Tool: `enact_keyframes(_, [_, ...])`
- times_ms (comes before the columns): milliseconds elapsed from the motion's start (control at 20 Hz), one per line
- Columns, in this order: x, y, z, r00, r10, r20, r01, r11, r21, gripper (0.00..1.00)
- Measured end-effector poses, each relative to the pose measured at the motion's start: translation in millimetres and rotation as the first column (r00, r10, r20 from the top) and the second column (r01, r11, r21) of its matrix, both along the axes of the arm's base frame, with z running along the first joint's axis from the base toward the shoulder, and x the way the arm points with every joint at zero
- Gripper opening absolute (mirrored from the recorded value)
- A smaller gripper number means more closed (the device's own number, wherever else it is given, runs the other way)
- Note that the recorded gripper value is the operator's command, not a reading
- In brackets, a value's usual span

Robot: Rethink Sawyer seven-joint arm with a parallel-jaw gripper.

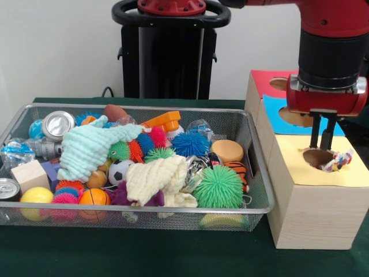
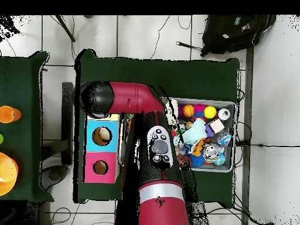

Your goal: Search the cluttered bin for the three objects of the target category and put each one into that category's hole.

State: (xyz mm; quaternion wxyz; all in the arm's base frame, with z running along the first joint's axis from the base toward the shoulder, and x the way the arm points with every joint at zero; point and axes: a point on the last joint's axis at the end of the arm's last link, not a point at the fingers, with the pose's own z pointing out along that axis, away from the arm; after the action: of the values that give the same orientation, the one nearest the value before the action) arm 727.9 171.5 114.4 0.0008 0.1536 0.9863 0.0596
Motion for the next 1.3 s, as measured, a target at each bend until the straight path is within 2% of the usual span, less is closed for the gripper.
enact_keyframes(600, [9.4, -1.1, 19.5, 1.0, 0.007, 0.004, -0.007, 1.0, -0.003, 0.0])
enact_keyframes(950, [28.0, -4.6, 29.0, 0.9999, 0.014, 0.011, -0.013, 0.9999, -0.011, 0.0])
enact_keyframes(1300, [45.9, -25.4, 35.7, 0.9999, -0.009, 0.015, 0.009, 0.9999, -0.013, 0.0])
